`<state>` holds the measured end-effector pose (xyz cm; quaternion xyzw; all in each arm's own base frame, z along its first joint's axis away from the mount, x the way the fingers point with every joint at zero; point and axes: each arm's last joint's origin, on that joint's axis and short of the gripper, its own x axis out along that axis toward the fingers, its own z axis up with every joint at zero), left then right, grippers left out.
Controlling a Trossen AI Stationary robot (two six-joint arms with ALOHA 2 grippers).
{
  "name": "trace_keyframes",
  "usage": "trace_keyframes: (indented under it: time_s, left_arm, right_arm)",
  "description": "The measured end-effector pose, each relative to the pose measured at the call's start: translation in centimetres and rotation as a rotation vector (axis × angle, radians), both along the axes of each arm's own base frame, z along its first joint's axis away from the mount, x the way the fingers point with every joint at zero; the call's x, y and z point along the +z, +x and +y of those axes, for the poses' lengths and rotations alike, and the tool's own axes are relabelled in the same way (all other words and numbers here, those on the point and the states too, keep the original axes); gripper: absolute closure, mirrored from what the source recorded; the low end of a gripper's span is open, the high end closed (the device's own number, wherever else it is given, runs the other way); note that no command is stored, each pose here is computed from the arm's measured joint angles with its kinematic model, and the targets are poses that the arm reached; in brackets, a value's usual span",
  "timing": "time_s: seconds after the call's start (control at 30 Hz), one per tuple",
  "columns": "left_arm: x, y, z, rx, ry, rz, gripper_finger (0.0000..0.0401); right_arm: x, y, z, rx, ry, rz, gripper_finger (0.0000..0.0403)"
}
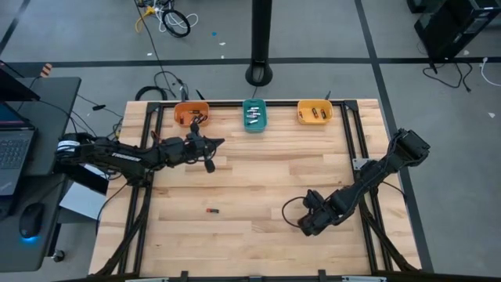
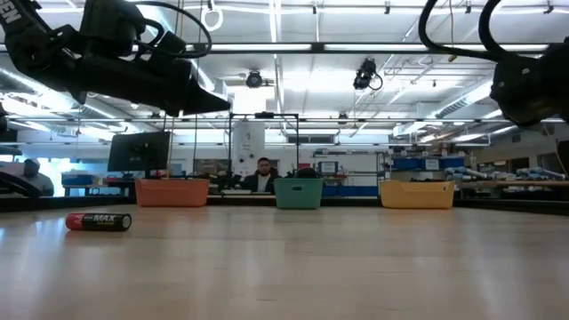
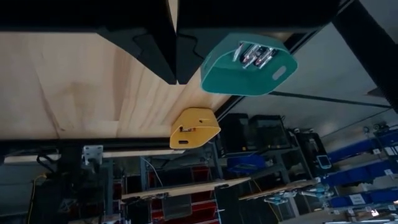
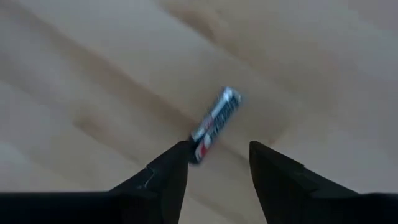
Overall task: Sort batteries
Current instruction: Put the black-silver battery in the green bin
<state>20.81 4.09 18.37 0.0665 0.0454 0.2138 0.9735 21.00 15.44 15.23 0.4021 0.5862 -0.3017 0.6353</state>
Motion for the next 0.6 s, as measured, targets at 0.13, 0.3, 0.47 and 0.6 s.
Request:
trace_keyframes:
  time_s: [0.13, 0.3, 0.47, 0.6]
  left_arm:
    - [-0.2, 0.0, 0.0, 0.004, 0.025, 0.029, 0.0395]
    - [-0.2, 0.0, 0.0, 0.007, 0.029, 0.031, 0.0395]
    - [-0.2, 0.0, 0.0, 0.007, 0.030, 0.031, 0.0395]
    - [-0.2, 0.0, 0.0, 0.007, 0.030, 0.032, 0.0395]
  right_arm:
    - [0.0, 0.2, -0.2, -0.016, -0.067, -0.052, 0.0222]
    - [0.0, 0.2, -0.3, -0.025, -0.100, -0.076, 0.0224]
    - [-0.8, -0.1, -0.5, -0.026, -0.097, -0.080, 0.0239]
    - [-1.6, -0.3, -0.7, -0.027, -0.078, -0.102, 0.0253]
